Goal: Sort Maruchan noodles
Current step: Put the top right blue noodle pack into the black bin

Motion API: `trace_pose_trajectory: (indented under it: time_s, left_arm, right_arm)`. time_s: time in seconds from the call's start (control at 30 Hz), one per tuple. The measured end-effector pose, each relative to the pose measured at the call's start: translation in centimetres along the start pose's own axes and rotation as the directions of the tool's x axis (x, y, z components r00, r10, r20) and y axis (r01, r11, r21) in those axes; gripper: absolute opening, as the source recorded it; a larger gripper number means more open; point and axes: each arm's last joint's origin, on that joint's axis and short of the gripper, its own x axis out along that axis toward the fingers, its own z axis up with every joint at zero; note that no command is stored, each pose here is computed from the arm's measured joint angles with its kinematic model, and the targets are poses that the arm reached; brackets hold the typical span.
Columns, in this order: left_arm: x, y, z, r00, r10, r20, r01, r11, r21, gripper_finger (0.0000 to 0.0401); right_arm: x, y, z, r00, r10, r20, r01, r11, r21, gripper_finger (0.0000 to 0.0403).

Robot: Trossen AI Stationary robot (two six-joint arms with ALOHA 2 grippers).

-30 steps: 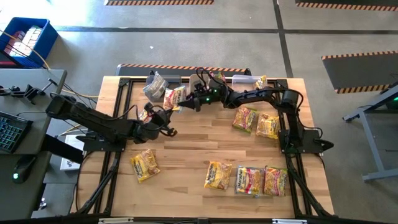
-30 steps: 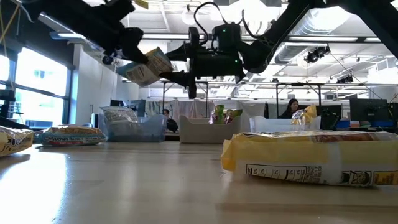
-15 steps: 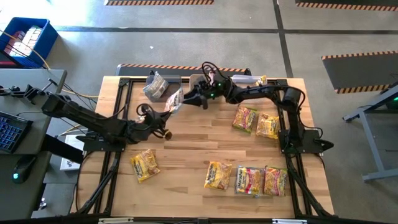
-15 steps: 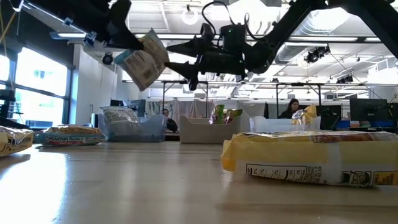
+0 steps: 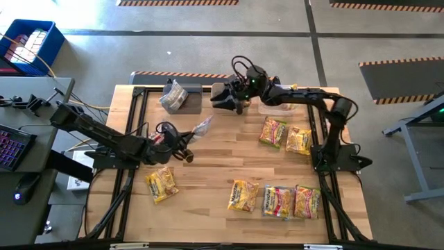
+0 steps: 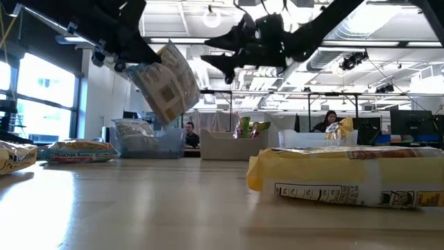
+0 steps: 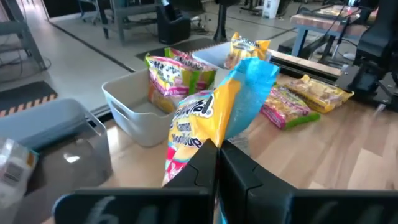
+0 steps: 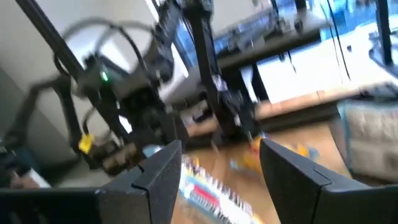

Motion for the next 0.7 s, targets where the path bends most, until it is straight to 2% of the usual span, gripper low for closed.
trace_pose_trajectory:
  time_s: [0.17, 0.3, 0.4, 0.5, 0.6, 0.7]
  left_arm:
    - [0.4, -0.4, -0.6, 1.000, 0.015, -0.007, -0.016, 1.000, -0.016, 0.0000]
    - [0.4, -0.6, -0.3, 1.000, -0.013, 0.009, 0.013, 1.000, -0.019, 0.0000]
    - [0.4, -0.9, 0.2, 0.996, -0.083, 0.018, 0.083, 0.996, -0.009, 0.0000]
    - [0.8, -1.2, 1.1, 0.978, -0.204, 0.037, 0.204, 0.979, -0.009, 0.0000]
    - [1.4, -1.2, 2.2, 0.935, -0.345, 0.076, 0.347, 0.938, -0.007, 0.0000]
    - [2.1, -1.0, 3.3, 0.880, -0.456, 0.133, 0.462, 0.887, -0.016, 0.0000]
  right_arm:
    - [-1.5, 1.8, -0.8, 0.981, -0.078, -0.177, 0.068, 0.996, -0.061, 0.0205]
    - [-3.5, 3.2, -3.6, 0.968, -0.089, -0.233, 0.076, 0.995, -0.067, 0.0205]
    - [-4.6, 3.9, -6.6, 0.984, -0.089, -0.157, 0.079, 0.995, -0.068, 0.0204]
    - [-4.8, 5.2, -9.4, 0.994, -0.105, -0.019, 0.102, 0.989, -0.105, 0.0204]
    - [-4.7, 6.5, -11.4, 0.989, -0.124, 0.085, 0.135, 0.982, -0.130, 0.0204]
    - [-4.2, 7.7, -12.0, 0.985, -0.111, 0.131, 0.130, 0.979, -0.154, 0.0204]
